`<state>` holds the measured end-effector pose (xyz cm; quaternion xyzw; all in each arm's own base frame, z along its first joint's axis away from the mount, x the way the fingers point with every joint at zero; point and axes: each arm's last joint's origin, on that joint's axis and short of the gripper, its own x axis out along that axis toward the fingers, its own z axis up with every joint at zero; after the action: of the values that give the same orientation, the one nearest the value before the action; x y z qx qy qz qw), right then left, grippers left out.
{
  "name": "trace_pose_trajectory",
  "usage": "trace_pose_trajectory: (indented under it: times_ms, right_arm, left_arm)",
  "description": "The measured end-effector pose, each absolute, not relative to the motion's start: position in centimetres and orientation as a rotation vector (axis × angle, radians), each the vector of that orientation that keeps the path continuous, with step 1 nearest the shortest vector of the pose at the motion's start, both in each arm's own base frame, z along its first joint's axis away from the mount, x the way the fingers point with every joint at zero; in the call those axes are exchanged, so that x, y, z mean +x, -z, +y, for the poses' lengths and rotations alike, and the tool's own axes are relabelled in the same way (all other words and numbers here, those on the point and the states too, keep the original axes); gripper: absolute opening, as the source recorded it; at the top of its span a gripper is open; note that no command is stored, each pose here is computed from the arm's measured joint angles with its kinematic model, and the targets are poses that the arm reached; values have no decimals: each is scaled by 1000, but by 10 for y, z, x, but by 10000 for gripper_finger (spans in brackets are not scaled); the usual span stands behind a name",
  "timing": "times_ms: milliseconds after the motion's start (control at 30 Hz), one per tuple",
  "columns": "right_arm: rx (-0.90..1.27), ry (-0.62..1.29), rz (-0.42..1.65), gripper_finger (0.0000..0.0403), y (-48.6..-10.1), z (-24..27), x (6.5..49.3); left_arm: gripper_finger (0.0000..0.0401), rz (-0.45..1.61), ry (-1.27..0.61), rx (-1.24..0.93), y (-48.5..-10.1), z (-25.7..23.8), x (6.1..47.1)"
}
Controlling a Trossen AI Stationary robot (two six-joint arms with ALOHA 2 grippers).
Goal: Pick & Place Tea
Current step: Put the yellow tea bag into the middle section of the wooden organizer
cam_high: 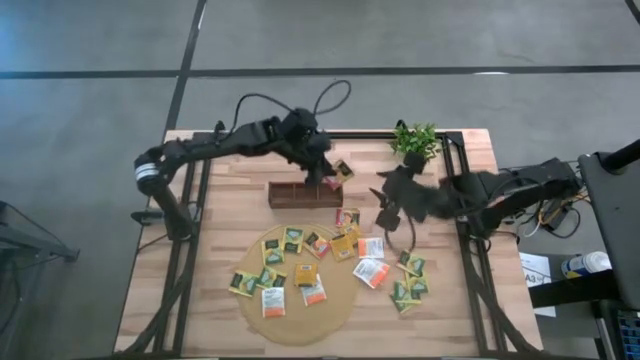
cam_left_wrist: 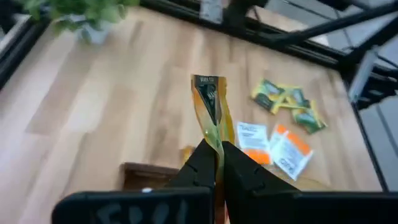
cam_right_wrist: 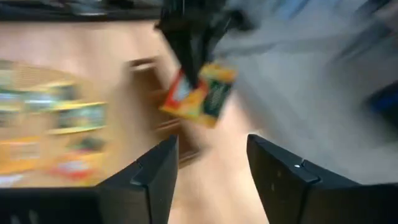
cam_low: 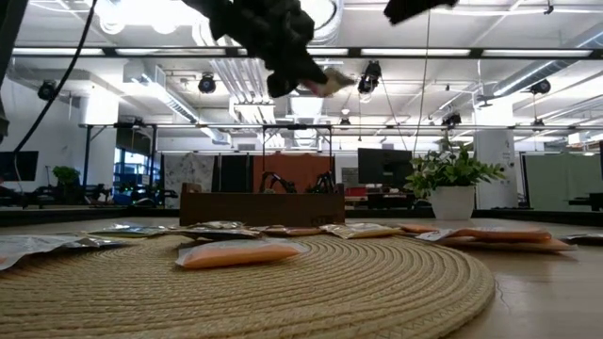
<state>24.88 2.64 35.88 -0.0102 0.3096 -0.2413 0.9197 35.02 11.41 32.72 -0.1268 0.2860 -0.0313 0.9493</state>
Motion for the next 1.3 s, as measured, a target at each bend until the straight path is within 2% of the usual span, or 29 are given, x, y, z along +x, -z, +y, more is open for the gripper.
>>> trace_pose_trajectory:
  times_ms: [67, 167, 333, 500, 600, 867, 1000, 1300]
  right_arm:
    - [120, 421, 676, 179, -356, 8, 253]
    - [216, 391, 715, 174, -349, -15, 262]
    - [264, 319, 763, 171, -344, -41, 275]
    - [297, 141, 823, 171, -342, -58, 297]
    - [296, 123, 870, 171, -338, -68, 313]
    - [274, 62, 1022, 171, -336, -82, 351]
    - [333, 5, 1023, 171, -341, -92, 367]
    - [358, 15, 1042, 171, -341, -108, 399]
  left_arm:
    - [10, 512, 92, -227, -329, 101, 352]
    - [10, 446, 38, -221, -323, 89, 348]
    - [10, 366, -91, -270, -301, 82, 327]
    - [10, 241, -115, -287, -280, 74, 299]
    - [10, 168, -109, -247, -272, 68, 288]
    - [18, 212, -141, -244, -240, 61, 278]
    - [19, 223, -157, -212, -232, 54, 276]
    - [20, 206, -218, -168, -225, 44, 275]
